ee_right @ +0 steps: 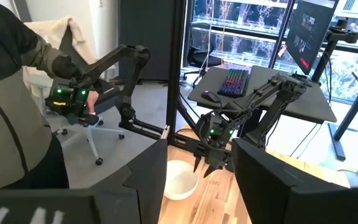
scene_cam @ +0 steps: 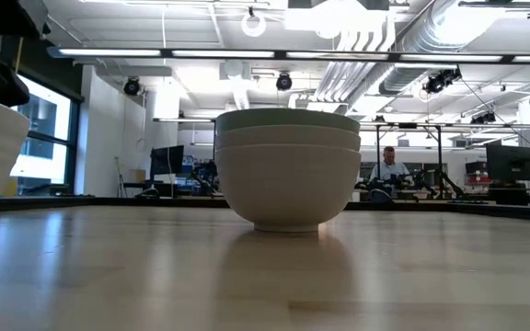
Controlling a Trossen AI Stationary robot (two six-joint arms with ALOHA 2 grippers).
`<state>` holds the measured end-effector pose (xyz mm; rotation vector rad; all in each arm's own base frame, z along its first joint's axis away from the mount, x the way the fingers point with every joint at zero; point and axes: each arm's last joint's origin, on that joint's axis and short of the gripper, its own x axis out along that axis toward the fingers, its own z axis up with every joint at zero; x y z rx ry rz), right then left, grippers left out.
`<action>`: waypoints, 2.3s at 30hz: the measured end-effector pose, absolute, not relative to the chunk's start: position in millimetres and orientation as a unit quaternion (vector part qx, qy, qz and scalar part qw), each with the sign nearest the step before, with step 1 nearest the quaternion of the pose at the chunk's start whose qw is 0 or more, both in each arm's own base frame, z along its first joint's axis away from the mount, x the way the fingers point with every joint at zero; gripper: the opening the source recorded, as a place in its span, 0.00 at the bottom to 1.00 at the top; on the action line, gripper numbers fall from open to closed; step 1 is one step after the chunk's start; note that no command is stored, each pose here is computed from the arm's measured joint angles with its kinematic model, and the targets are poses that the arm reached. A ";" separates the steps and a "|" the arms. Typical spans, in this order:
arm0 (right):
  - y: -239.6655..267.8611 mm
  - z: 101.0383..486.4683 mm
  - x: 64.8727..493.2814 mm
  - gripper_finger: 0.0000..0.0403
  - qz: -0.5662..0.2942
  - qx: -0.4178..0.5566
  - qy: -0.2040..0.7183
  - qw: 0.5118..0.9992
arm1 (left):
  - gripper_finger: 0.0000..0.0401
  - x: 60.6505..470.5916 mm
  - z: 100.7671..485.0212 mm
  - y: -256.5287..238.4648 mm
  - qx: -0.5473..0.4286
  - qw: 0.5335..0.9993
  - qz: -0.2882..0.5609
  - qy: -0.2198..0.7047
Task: Nest bowls inside each other
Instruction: Stack the white bowl on the light green bowl
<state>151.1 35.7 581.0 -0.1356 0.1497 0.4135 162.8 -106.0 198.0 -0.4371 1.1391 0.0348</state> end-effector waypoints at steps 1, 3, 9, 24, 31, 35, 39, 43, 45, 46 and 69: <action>35.7 581.0 151.1 0.43 0.205 -0.067 0.074 0.974 | 0.45 163.1 198.2 -106.2 -0.209 0.820 0.016 0.533; 35.7 581.0 151.1 0.43 0.205 -0.068 0.074 0.974 | 0.45 163.1 198.2 -106.2 -0.212 0.819 0.018 0.534; 35.7 580.9 151.1 0.43 0.206 -0.078 0.072 0.973 | 0.45 165.7 197.7 -107.3 -0.227 0.818 0.023 0.528; 35.5 578.7 150.4 0.43 0.206 -0.075 0.085 0.972 | 0.44 188.6 171.3 -111.3 -0.242 0.790 0.040 0.561; 35.5 577.9 150.3 0.43 0.206 -0.076 0.089 0.972 | 0.33 191.3 170.8 -105.9 -0.251 0.789 0.055 0.559; 35.4 577.2 150.1 0.43 0.206 -0.076 0.093 0.971 | 0.23 192.6 170.8 -103.5 -0.253 0.789 0.059 0.557; 35.4 576.6 150.0 0.43 0.206 -0.075 0.096 0.971 | 0.14 193.0 170.8 -102.9 -0.251 0.789 0.057 0.558; 35.4 576.5 150.0 0.43 0.206 -0.076 0.096 0.971 | 0.06 192.9 170.8 -103.0 -0.250 0.789 0.055 0.559; 35.4 576.3 149.9 0.43 0.206 -0.076 0.098 0.971 | 0.02 192.7 170.8 -102.8 -0.248 0.789 0.055 0.560; 35.4 576.3 149.9 0.43 0.206 -0.076 0.098 0.971 | 0.01 192.9 171.6 -103.0 -0.248 0.788 0.055 0.561; 35.3 572.4 149.9 0.43 0.206 -0.071 0.119 0.969 | 0.00 245.3 273.8 -9.8 -0.193 0.841 0.122 0.491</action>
